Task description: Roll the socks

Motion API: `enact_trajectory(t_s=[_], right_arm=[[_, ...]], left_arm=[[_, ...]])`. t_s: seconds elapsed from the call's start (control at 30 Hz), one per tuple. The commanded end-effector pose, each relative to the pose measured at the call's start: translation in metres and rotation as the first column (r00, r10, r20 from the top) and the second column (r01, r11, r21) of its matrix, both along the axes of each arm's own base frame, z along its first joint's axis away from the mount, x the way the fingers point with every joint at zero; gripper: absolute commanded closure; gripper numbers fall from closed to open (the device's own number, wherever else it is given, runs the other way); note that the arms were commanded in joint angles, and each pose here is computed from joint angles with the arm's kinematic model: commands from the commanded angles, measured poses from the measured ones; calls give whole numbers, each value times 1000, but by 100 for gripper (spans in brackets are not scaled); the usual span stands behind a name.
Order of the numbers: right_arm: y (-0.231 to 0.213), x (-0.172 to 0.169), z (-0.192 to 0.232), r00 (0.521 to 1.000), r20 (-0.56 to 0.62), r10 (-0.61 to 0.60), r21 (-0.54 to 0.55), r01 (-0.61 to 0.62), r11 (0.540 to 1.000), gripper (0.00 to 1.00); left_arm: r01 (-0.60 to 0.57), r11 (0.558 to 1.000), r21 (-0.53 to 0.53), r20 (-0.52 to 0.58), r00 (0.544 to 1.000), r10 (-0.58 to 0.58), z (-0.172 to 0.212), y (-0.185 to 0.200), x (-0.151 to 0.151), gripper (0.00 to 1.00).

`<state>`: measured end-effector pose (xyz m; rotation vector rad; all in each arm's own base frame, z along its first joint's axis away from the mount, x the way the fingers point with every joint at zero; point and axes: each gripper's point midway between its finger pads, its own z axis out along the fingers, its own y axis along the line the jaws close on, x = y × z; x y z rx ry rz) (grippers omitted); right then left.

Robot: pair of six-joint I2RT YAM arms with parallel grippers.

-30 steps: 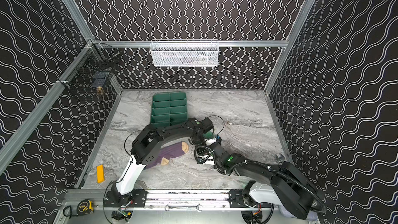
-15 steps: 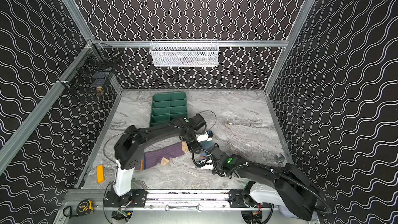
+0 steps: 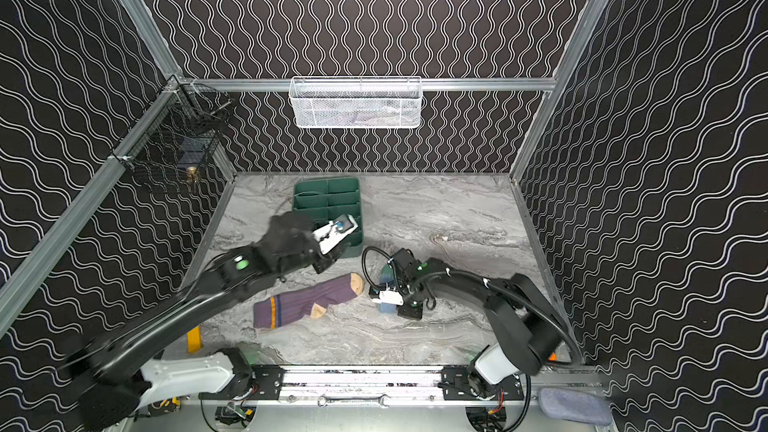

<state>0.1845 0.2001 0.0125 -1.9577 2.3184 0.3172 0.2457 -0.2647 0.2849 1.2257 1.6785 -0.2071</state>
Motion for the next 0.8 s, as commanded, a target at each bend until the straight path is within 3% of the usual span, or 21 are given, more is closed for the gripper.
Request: enact_trajectory(t_s=[0.0, 0.17, 0.3, 0.47, 0.63, 0.77], right_arm=[[-20, -26, -7, 978, -196, -72, -99, 53, 994, 100], [-17, -10, -10, 968, -227, -103, -113, 79, 990, 100], [-12, 9, -18, 963, -240, -126, -121, 99, 988, 100], [-13, 34, -35, 988, -133, -76, -123, 60, 991, 100], [-10, 37, -47, 989, -141, -40, -94, 27, 995, 100], [-9, 40, -50, 986, -159, -48, -92, 33, 995, 100]], left_arm=[[304, 951, 56, 33, 951, -306, -12, -15, -54, 50], [367, 891, 269, 73, 914, -399, -58, -33, -81, 45], [343, 840, 420, 96, 904, -418, -108, -58, -81, 43], [300, 853, 428, 134, 912, -388, -153, -86, -69, 41], [251, 856, 452, 149, 925, -350, -186, -104, -53, 41], [310, 814, 492, 65, 919, -389, -223, -111, -59, 42]])
